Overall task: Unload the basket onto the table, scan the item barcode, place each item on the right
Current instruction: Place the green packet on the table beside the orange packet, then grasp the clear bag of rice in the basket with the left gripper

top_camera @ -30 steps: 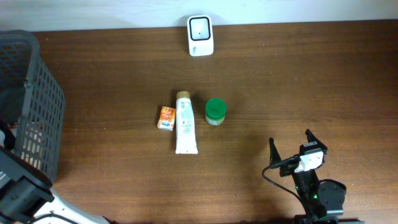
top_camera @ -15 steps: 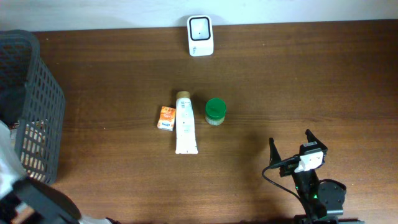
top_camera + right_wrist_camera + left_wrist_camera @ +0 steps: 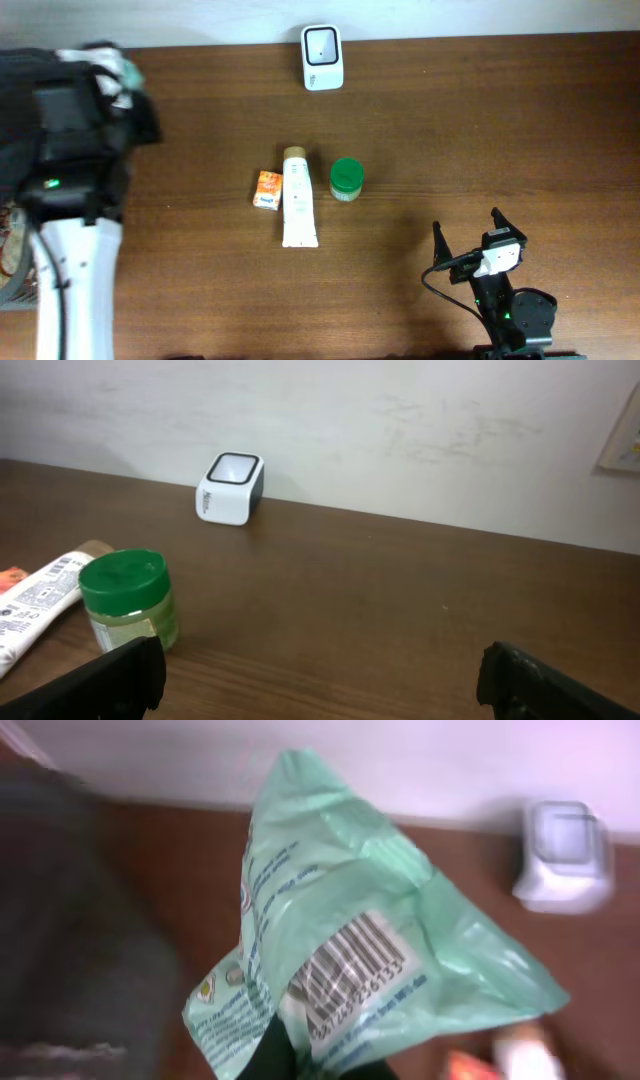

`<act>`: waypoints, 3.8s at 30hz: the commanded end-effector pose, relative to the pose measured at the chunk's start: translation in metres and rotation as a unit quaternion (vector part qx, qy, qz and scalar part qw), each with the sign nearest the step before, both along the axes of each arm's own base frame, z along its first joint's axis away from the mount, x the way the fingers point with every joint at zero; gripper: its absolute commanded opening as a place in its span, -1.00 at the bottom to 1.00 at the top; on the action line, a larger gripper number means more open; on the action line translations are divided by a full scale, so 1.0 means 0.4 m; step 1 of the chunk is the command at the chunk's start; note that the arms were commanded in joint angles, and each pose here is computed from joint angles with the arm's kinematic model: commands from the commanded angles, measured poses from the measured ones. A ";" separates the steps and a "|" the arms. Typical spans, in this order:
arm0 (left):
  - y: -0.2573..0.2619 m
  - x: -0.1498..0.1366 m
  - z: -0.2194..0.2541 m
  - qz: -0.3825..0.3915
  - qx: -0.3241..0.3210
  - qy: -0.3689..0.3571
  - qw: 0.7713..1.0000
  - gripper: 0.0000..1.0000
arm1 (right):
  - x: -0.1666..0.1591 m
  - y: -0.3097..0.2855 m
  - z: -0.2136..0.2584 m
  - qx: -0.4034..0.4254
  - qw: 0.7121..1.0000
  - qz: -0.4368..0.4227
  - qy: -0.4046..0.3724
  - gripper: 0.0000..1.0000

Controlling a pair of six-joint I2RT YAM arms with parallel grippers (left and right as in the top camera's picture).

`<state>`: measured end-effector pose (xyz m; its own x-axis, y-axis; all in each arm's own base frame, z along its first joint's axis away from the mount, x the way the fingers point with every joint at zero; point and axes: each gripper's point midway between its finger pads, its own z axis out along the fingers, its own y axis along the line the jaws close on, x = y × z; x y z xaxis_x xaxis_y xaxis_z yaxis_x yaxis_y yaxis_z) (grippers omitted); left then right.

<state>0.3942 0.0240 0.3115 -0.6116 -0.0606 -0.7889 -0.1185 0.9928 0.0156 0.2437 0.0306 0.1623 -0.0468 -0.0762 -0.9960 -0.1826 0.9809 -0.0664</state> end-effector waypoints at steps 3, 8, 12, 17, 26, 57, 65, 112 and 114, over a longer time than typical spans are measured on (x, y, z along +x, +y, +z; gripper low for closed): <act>-0.186 -0.026 -0.292 -0.001 -0.092 0.174 0.980 -1.00 | 0.000 0.000 -0.008 0.003 1.000 -0.001 0.002 0.97; -0.211 -0.044 -0.501 0.112 -0.151 0.275 0.943 -1.00 | 0.000 0.000 -0.008 0.003 1.000 -0.001 0.002 0.97; -0.216 -0.052 -0.619 0.129 -0.144 0.333 0.923 -1.00 | 0.000 0.000 -0.008 0.003 1.000 -0.001 0.002 0.97; -0.245 -0.054 -0.647 0.115 -0.168 0.353 0.913 -0.79 | 0.000 0.000 -0.008 0.003 1.000 -0.001 0.002 0.97; -0.261 0.034 -0.538 0.073 -0.171 0.297 0.936 0.55 | 0.000 0.000 -0.008 0.003 1.000 -0.001 0.002 0.97; 0.787 -0.256 -0.293 0.383 0.000 0.174 0.907 0.73 | 0.000 0.000 -0.008 0.003 1.000 -0.001 0.002 0.97; 0.772 -0.186 -0.468 0.266 -0.021 0.236 0.934 0.75 | 0.000 0.000 -0.008 0.003 1.000 -0.001 0.002 0.97; 0.711 -0.250 -0.537 0.276 -0.068 0.294 0.912 -1.00 | 0.000 0.000 -0.008 0.003 1.000 -0.001 0.002 0.97; 0.738 -0.243 -0.434 0.302 -0.038 0.252 0.919 -1.00 | 0.000 0.000 -0.008 0.003 1.000 -0.001 0.002 0.97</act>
<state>0.2813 0.2984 0.0530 -0.8066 -0.5647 -0.1745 -0.5868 0.8005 0.1217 0.2437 0.0305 0.1623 -0.0468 -0.0766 -0.9960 -0.1822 0.9810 -0.0669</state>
